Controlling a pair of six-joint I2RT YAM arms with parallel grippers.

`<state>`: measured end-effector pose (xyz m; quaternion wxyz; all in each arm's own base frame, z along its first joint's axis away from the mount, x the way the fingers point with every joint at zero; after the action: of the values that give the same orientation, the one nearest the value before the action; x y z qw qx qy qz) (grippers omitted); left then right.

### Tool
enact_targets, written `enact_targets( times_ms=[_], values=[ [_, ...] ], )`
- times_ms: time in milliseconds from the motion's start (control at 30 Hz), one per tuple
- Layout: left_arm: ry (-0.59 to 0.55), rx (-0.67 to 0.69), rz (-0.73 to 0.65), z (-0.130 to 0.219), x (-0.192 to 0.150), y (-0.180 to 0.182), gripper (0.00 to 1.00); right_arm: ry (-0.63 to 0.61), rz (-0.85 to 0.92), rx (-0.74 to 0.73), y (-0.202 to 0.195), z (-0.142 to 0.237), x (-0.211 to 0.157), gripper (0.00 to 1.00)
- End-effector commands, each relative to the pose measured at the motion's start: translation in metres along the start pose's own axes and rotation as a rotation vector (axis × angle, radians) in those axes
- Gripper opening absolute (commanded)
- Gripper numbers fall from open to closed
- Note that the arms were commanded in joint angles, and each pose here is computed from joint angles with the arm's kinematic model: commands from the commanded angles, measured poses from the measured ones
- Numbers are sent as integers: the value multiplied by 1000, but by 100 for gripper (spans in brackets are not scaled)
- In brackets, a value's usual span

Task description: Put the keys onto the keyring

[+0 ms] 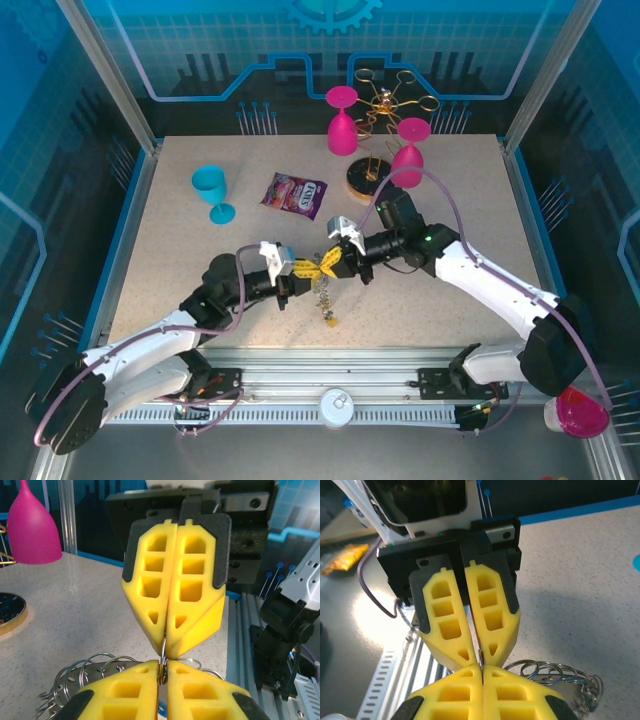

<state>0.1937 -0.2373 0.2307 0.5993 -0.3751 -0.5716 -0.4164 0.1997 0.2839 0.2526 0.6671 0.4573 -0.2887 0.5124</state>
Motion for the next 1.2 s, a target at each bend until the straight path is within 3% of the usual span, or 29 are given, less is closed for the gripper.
enact_targets(
  times_ms=[0, 233, 400, 533, 600, 667, 767, 1167],
  values=[
    [92, 58, -35, 2, -1, 10, 16, 117, 39, -33, 7, -2, -5, 0],
    [155, 12, -49, -1, -5, 6, 18, 252, 89, -75, 9, -9, -9, 0],
    [153, -23, -65, -4, -1, 5, 2, 268, 111, -31, 19, -16, -3, 0],
    [126, -27, -89, -4, 4, 4, 0, 181, 83, -9, 21, -9, 7, 2],
    [108, -29, -100, -3, 5, 3, 0, 87, 48, -12, 18, 2, 13, 22],
    [81, -36, -114, -1, 7, 1, 0, 10, 18, -19, 13, 12, 14, 29],
    [39, -44, -125, 0, 11, -2, 0, -30, -17, -8, 9, 16, 10, 30],
    [-18, -94, -120, 0, 17, -9, 0, -6, -47, -21, -3, 5, -5, 25]
  ],
)
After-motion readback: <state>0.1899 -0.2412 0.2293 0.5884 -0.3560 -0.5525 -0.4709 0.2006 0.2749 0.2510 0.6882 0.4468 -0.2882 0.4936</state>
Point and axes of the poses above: each hand's point on the last joint's axis, 136 mm out from that joint toward the fingers, its own z axis back along the fingers, its own y axis along the line the jaws close on, x = y × z, the point moved 3 cm from there along z, back along the fingers, and after that the axes turned 9 degrees about -z, right-handed, at the moved point
